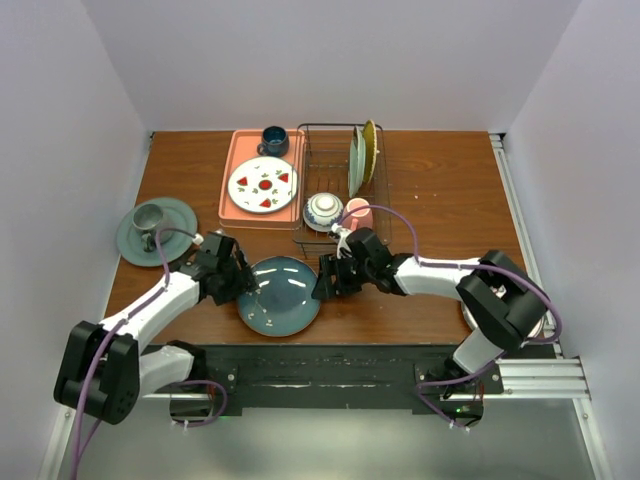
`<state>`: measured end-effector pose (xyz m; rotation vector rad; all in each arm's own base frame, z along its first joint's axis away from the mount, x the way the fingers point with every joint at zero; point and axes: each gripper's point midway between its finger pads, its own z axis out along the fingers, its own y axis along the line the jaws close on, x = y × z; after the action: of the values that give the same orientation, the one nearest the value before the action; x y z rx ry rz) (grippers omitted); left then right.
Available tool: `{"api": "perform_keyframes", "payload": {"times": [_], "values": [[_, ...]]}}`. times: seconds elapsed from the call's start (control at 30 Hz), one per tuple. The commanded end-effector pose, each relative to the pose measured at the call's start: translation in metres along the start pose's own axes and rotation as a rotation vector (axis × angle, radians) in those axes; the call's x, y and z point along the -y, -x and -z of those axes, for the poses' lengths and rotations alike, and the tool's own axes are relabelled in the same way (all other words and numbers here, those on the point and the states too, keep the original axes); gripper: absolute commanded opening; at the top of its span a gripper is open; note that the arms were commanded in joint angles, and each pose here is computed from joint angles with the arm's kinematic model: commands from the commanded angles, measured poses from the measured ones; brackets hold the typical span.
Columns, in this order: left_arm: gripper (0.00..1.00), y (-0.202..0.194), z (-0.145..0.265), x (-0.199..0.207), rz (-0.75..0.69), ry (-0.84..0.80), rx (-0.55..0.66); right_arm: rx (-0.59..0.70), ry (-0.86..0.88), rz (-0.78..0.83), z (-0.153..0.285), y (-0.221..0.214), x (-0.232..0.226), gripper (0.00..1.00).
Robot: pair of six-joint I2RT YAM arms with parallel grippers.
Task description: Load the mixed dishes into the dish rack
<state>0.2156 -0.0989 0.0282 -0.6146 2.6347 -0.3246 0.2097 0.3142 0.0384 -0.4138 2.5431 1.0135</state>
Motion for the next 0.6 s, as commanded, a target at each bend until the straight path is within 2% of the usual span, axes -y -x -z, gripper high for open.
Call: {"api": "perform_keyframes", "payload": {"times": [0.0, 0.1, 0.43, 0.47, 0.57], "values": [[0.60, -0.011, -0.002, 0.004, 0.037, -0.045, -0.032, 0.075, 0.050, -0.015, -0.012, 0.009, -0.012, 0.67], [0.52, -0.022, -0.002, 0.001, 0.063, -0.059, -0.060, 0.072, 0.044, -0.025, -0.019, 0.001, -0.013, 0.58], [0.46, -0.036, 0.005, -0.003, 0.068, -0.087, -0.081, 0.069, 0.034, -0.088, -0.026, -0.024, -0.006, 0.31], [0.46, -0.037, 0.005, -0.004, 0.066, -0.087, -0.083, 0.065, 0.034, -0.093, -0.028, -0.025, -0.006, 0.26], [0.46, -0.036, 0.006, -0.002, 0.062, -0.097, -0.086, 0.053, 0.033, -0.102, -0.030, -0.027, -0.006, 0.03]]}}
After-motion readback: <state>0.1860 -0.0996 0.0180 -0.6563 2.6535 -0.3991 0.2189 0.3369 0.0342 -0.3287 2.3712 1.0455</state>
